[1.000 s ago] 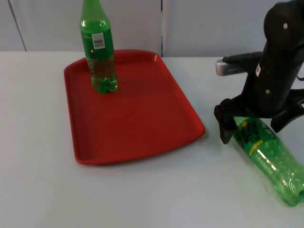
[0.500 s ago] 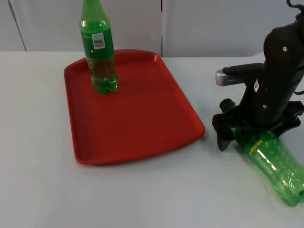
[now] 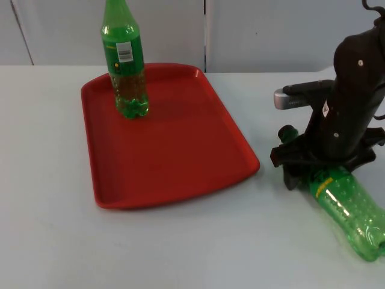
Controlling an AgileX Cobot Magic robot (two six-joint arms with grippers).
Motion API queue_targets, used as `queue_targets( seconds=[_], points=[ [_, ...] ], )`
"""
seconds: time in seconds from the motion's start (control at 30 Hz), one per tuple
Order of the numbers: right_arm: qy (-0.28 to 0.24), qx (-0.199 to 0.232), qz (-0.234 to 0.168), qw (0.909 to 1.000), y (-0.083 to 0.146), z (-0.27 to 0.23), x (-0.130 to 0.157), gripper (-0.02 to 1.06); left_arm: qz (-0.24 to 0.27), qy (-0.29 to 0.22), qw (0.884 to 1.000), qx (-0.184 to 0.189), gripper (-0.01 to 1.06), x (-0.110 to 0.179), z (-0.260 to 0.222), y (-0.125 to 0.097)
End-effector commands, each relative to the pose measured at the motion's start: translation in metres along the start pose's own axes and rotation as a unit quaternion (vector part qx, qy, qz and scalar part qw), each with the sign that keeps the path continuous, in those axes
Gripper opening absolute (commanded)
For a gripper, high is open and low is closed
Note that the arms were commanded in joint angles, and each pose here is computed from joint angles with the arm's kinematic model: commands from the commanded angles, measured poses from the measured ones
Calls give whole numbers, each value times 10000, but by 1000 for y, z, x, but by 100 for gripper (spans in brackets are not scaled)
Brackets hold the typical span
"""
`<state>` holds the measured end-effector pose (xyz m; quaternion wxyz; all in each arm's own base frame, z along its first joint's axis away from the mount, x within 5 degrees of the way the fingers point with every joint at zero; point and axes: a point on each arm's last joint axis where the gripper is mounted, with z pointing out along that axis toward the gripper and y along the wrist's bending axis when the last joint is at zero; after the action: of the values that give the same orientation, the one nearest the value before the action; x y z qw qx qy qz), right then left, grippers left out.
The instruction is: Place the bottle upright on the tray.
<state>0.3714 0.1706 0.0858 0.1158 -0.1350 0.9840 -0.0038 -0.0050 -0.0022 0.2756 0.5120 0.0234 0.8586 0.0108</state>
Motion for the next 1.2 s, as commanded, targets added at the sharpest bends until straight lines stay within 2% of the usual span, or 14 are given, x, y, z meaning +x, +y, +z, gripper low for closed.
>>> queue_targets(
  seconds=[0.0, 0.1, 0.13, 0.17, 0.33, 0.47, 0.63, 0.67, 0.8, 0.83, 1.0, 1.03, 1.1, 1.17],
  points=[
    [247, 13, 96, 9996, 0, 8, 7, 51, -13, -15, 10000, 81, 83, 1, 1, -1],
    [257, 23, 72, 9996, 0, 8, 7, 10, -13, -15, 10000, 81, 83, 1, 1, -1],
    [257, 23, 72, 9996, 0, 8, 7, 10, -13, -15, 10000, 81, 83, 1, 1, -1],
    [257, 22, 36, 9997, 0, 8, 7, 0, -13, -15, 10000, 81, 83, 1, 1, -1],
    [237, 42, -66, 9997, -1, -2, 5, 0, -13, -15, 10000, 81, 83, 1, 1, -1],
    [-107, -4, -167, 9998, -2, -32, -3, 0, -13, -15, 10000, 81, 83, 1, 1, -1],
    [-1316, -205, -414, 9902, -2, -108, -18, 0, -13, -15, 10000, 81, 83, 1, 1, -1],
    [-1316, -205, -414, 9902, -2, -108, -18, 0, -13, -15, 10000, 81, 83, 1, 1, -1],
    [-2453, -350, -881, 9648, 6, -168, -23, 0, -13, -15, 10000, 81, 83, 1, 1, -1],
    [-2453, -350, -881, 9648, 6, -168, -23, 0, -13, -15, 10000, 81, 83, 1, 1, -1],
    [-3766, -643, -1385, 9137, 33, -223, -22, 0, -13, -15, 10000, 81, 83, 1, 1, -1],
    [-3766, -643, -1385, 9137, 33, -223, -22, 0, -13, -15, 10000, 81, 83, 1, 1, -1],
    [-4258, -813, -1488, 8888, 45, -237, -21, 0, -13, -15, 10000, 81, 83, 1, 1, -1],
    [-4847, -1033, -1540, 8548, 56, -242, -19, 0, -13, -15, 10000, 81, 83, 1, 1, -1]
  ],
)
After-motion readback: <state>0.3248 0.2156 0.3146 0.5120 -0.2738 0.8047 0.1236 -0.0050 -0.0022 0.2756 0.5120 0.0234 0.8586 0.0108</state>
